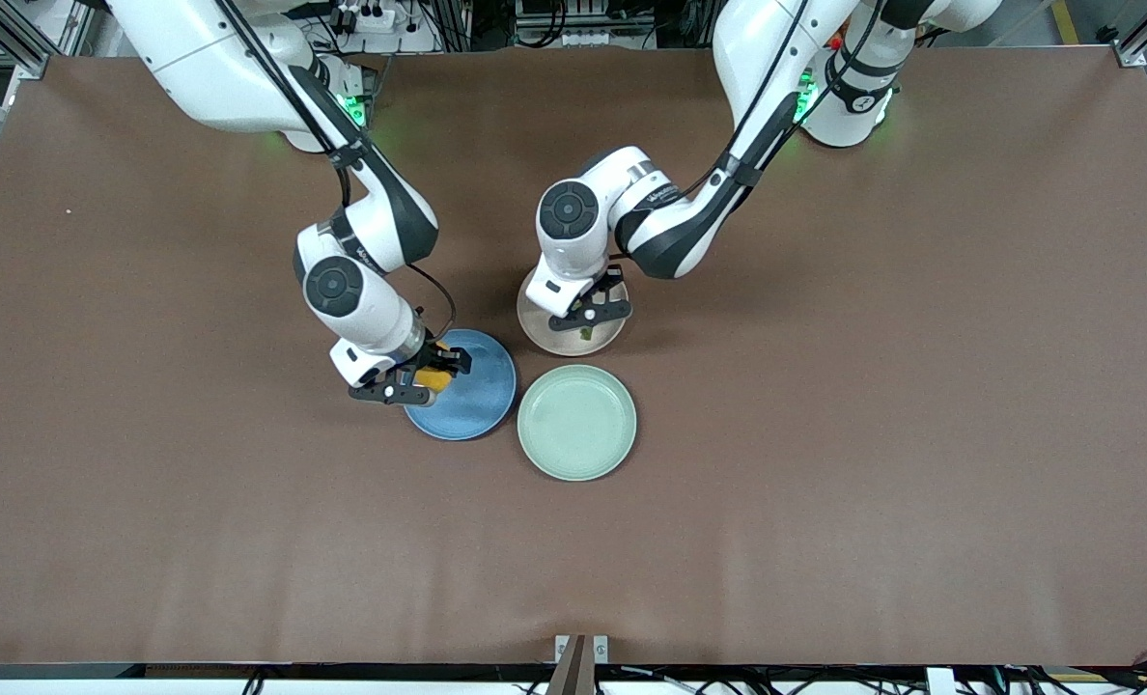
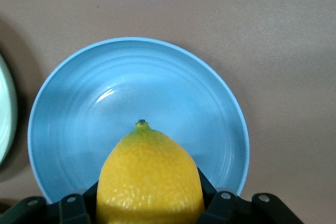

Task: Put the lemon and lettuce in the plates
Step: 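Release the lettuce onto the beige plate with the left gripper, then lower the lemon onto the blue plate and open the right gripper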

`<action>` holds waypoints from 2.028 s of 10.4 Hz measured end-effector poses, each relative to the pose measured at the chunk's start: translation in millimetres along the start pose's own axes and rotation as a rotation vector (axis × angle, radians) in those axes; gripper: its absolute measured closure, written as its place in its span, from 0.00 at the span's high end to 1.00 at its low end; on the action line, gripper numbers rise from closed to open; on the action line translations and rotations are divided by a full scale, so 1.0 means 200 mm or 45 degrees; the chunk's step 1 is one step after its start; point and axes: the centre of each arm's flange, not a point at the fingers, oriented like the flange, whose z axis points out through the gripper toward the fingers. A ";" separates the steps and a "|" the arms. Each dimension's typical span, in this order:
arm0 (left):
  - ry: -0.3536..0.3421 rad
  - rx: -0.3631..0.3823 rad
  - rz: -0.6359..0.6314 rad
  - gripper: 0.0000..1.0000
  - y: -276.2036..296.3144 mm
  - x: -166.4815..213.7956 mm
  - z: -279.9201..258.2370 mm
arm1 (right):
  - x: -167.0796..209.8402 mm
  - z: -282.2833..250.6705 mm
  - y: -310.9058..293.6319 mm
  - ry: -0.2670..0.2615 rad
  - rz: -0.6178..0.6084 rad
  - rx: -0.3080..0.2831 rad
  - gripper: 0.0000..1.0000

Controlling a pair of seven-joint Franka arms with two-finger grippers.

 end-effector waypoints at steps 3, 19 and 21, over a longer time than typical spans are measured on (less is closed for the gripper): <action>-0.001 0.003 -0.004 0.69 0.00 0.00 0.00 | 0.02 0.08 -0.02 0.004 -0.013 -0.034 0.60; 0.079 0.028 0.176 1.00 -1.50 1.42 -0.26 | 0.05 0.13 -0.13 0.055 0.032 -0.048 1.00; 0.075 0.028 0.306 1.00 -1.59 1.46 -0.26 | 0.10 0.06 -0.14 0.037 0.051 -0.082 1.00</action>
